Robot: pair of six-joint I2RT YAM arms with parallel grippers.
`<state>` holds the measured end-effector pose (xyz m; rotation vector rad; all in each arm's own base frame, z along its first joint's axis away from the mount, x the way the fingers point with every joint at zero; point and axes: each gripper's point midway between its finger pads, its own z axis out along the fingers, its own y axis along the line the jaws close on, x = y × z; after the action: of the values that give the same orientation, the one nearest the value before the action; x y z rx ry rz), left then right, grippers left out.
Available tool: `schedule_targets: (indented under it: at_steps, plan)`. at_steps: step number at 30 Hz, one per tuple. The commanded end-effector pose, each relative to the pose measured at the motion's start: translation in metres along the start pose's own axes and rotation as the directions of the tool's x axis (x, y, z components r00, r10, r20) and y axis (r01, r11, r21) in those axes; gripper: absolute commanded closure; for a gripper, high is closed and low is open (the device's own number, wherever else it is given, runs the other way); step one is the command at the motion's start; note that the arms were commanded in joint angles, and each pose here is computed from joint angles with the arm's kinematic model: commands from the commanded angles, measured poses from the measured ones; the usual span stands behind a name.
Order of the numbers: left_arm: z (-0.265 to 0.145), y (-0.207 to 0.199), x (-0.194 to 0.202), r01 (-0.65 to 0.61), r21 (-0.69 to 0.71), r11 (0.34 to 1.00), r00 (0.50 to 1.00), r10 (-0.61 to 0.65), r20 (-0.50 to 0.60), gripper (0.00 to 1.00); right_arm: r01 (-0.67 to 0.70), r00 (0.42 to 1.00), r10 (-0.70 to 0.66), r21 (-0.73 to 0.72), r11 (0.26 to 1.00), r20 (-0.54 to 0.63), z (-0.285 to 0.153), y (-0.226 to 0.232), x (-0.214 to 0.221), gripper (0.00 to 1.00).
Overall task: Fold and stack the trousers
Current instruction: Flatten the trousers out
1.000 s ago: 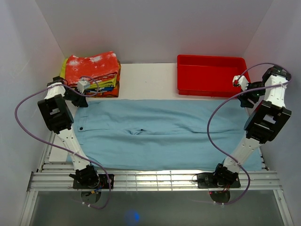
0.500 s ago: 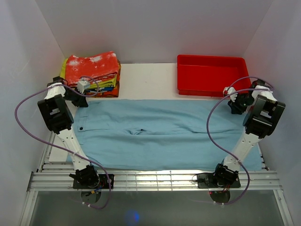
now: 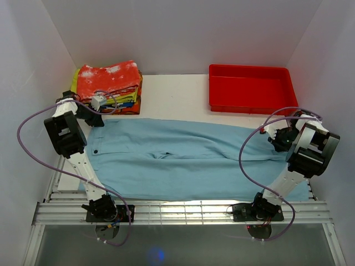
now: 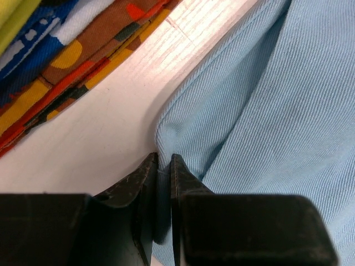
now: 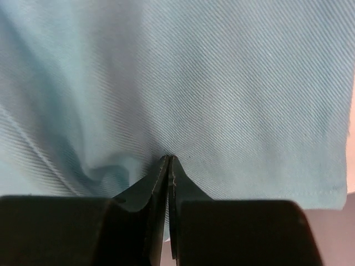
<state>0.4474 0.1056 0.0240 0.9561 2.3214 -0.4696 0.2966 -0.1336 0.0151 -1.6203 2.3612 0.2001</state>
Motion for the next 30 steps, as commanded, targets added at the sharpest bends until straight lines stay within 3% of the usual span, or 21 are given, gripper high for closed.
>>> schedule_targets:
  at_steps: [1,6,8,9,11,12,13,17,20,21,26,30]
  plan:
    - [-0.019,-0.012,-0.002,-0.019,-0.007,1.000,0.999,0.019,-0.031,0.76,-0.101,0.994,0.078,-0.366,0.925,-0.076,0.001,0.120,0.021,0.92]
    - [-0.018,-0.011,-0.003,-0.016,-0.005,1.000,1.000,0.016,-0.026,0.76,-0.081,0.996,0.061,-0.446,0.891,-0.059,-0.007,0.174,0.013,0.92]
    - [-0.016,-0.010,-0.003,-0.010,-0.003,1.000,1.000,0.010,-0.027,0.76,-0.082,0.997,0.076,-0.434,0.897,-0.032,-0.006,0.170,0.008,0.92]
    - [-0.015,-0.009,-0.002,-0.004,-0.003,1.000,1.000,0.004,-0.029,0.76,-0.096,0.995,0.097,-0.432,0.897,-0.020,-0.004,0.165,0.005,0.85]
    - [-0.015,-0.008,0.000,-0.002,-0.005,1.000,0.999,0.002,-0.033,0.76,-0.153,0.987,0.163,-0.358,0.921,-0.001,-0.013,0.129,0.001,0.78]
    - [-0.014,-0.009,0.001,-0.003,-0.002,1.000,0.999,0.003,-0.036,0.76,-0.171,0.982,0.188,-0.349,0.922,0.016,-0.014,0.116,-0.001,0.69]
    - [-0.013,-0.010,0.002,-0.004,-0.001,1.000,0.999,0.004,-0.038,0.76,-0.174,0.981,0.189,-0.269,0.947,0.032,-0.028,0.083,-0.002,0.66]
    - [-0.014,-0.012,0.002,-0.007,0.002,1.000,0.999,0.007,-0.038,0.76,-0.165,0.979,0.178,-0.127,0.978,0.103,-0.057,0.022,-0.012,0.57]
    - [-0.014,-0.014,0.003,-0.009,0.006,1.000,0.999,0.009,-0.040,0.76,-0.141,0.981,0.145,-0.042,0.989,0.128,-0.076,-0.006,-0.018,0.53]
    - [-0.014,-0.014,0.004,-0.012,0.006,1.000,0.999,0.013,-0.041,0.76,-0.134,0.983,0.137,-0.030,0.991,0.126,-0.079,-0.010,-0.018,0.47]
    - [-0.012,-0.012,0.004,-0.013,0.008,1.000,0.999,0.013,-0.041,0.76,-0.093,0.995,0.092,0.033,0.995,0.050,-0.069,-0.035,0.004,0.36]
    - [-0.013,-0.011,0.003,-0.011,0.004,1.000,0.999,0.012,-0.039,0.76,-0.096,0.995,0.097,-0.036,0.995,0.022,-0.050,-0.035,0.016,0.31]
